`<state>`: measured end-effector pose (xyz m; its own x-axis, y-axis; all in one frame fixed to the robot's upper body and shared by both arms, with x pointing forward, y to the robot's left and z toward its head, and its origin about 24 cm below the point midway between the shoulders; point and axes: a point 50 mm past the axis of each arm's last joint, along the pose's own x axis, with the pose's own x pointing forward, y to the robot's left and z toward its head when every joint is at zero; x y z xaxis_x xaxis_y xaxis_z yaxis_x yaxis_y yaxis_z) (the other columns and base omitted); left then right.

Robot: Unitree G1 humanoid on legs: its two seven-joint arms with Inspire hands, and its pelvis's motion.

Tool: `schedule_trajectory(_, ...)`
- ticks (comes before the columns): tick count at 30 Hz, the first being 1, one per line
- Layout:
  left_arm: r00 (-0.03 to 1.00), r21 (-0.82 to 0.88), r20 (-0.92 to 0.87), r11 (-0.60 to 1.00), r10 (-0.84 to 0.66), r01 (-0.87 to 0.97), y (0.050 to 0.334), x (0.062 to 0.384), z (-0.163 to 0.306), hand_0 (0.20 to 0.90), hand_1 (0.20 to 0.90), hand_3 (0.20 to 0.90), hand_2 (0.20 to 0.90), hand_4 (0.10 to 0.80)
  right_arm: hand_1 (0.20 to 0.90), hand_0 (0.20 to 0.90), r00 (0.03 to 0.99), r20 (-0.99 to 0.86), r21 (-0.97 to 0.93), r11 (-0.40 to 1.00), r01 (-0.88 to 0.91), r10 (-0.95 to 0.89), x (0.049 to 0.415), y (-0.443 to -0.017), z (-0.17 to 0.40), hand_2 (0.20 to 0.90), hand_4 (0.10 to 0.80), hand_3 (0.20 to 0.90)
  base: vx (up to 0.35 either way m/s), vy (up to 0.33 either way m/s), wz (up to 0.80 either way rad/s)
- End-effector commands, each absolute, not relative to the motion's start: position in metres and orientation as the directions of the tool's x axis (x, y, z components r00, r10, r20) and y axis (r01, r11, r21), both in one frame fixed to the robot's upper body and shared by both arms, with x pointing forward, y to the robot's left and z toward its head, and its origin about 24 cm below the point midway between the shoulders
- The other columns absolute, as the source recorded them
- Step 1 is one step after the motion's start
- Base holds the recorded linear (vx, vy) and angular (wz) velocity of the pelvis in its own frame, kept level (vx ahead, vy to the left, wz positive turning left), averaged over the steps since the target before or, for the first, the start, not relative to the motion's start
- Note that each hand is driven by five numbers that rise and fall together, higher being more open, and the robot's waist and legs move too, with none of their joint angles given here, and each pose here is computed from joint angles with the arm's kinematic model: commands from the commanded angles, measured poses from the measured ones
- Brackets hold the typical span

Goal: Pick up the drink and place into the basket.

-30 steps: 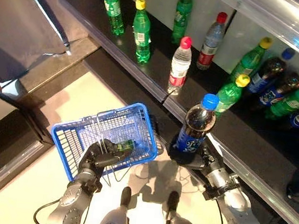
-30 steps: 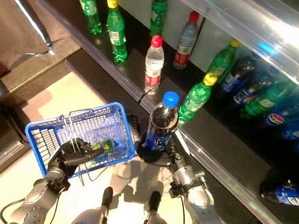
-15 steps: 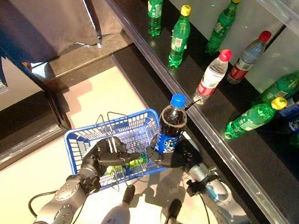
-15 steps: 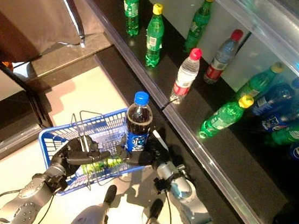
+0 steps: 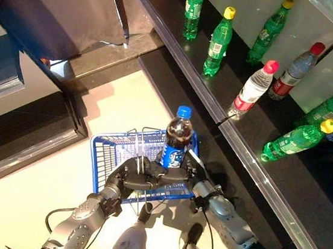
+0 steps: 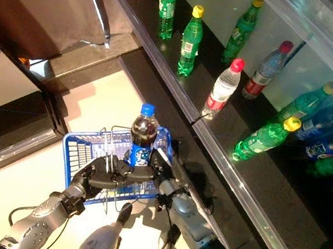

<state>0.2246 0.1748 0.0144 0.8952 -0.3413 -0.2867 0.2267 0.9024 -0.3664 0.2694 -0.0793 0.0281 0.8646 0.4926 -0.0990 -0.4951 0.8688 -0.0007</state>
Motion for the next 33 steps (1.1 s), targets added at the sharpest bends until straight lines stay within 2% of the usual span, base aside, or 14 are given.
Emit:
schedule_trajectory(1,0.676,-0.363,0.391,0.57,-0.625,0.737,0.115,0.232,0.132,0.3,0.3,0.2,0.3,0.1,0.3,0.3,0.832,0.082,-0.093,0.835,-0.542,0.549,0.272,-0.052,0.05,0.3,0.1,0.2,0.0,0.0,0.0)
schedule_trajectory(2,0.673,-0.361,0.392,0.568,-0.627,0.739,0.114,0.232,0.132,0.3,0.3,0.2,0.3,0.1,0.3,0.3,0.833,0.08,-0.098,0.836,-0.54,0.547,0.273,-0.053,0.049,0.3,0.1,0.2,0.0,0.0,0.0)
schedule_trajectory(7,0.629,-0.341,0.417,0.529,-0.656,0.777,0.113,0.232,0.137,0.3,0.3,0.2,0.3,0.1,0.3,0.3,0.87,-0.033,-0.366,0.804,-0.468,0.491,0.28,-0.068,0.027,0.3,0.1,0.2,0.0,0.0,0.0)
schedule_trajectory(12,0.585,-0.322,0.436,0.488,-0.684,0.811,0.113,0.231,0.143,0.3,0.3,0.2,0.3,0.1,0.3,0.3,0.89,-0.109,-0.679,0.621,-0.392,0.442,0.288,-0.089,0.014,0.3,0.1,0.2,0.0,-0.01,0.07)
schedule_trajectory(17,0.555,-0.295,0.431,0.47,-0.711,0.832,0.11,0.23,0.146,0.3,0.3,0.2,0.3,0.1,0.3,0.3,0.922,-0.036,-0.884,0.419,-0.209,0.385,0.304,-0.109,0.025,0.3,0.1,0.2,0.005,-0.036,0.09)
schedule_trajectory(20,0.545,-0.278,0.43,0.469,-0.72,0.838,0.11,0.231,0.149,0.3,0.3,0.2,0.3,0.1,0.3,0.3,0.932,0.025,-0.93,0.35,-0.112,0.363,0.313,-0.122,0.033,0.3,0.1,0.2,-0.034,-0.047,0.02)
schedule_trajectory(25,0.55,-0.269,0.432,0.48,-0.715,0.835,0.12,0.228,0.152,0.3,0.3,0.2,0.3,0.1,0.3,0.3,0.926,0.069,-0.96,0.276,-0.039,0.371,0.308,-0.142,0.036,0.3,0.1,0.2,-0.023,-0.018,0.09)
schedule_trajectory(29,0.562,-0.274,0.426,0.491,-0.709,0.827,0.129,0.226,0.15,0.3,0.3,0.2,0.3,0.1,0.3,0.3,0.944,0.017,-0.952,0.293,-0.085,0.329,0.291,-0.163,0.018,0.3,0.1,0.2,-0.002,-0.005,0.01)
schedule_trajectory(33,0.558,-0.281,0.417,0.482,-0.718,0.83,0.13,0.224,0.15,0.3,0.3,0.2,0.3,0.1,0.3,0.3,0.934,-0.027,-0.951,0.28,-0.134,0.355,0.282,-0.161,0.01,0.3,0.1,0.2,0.028,-0.023,0.0)
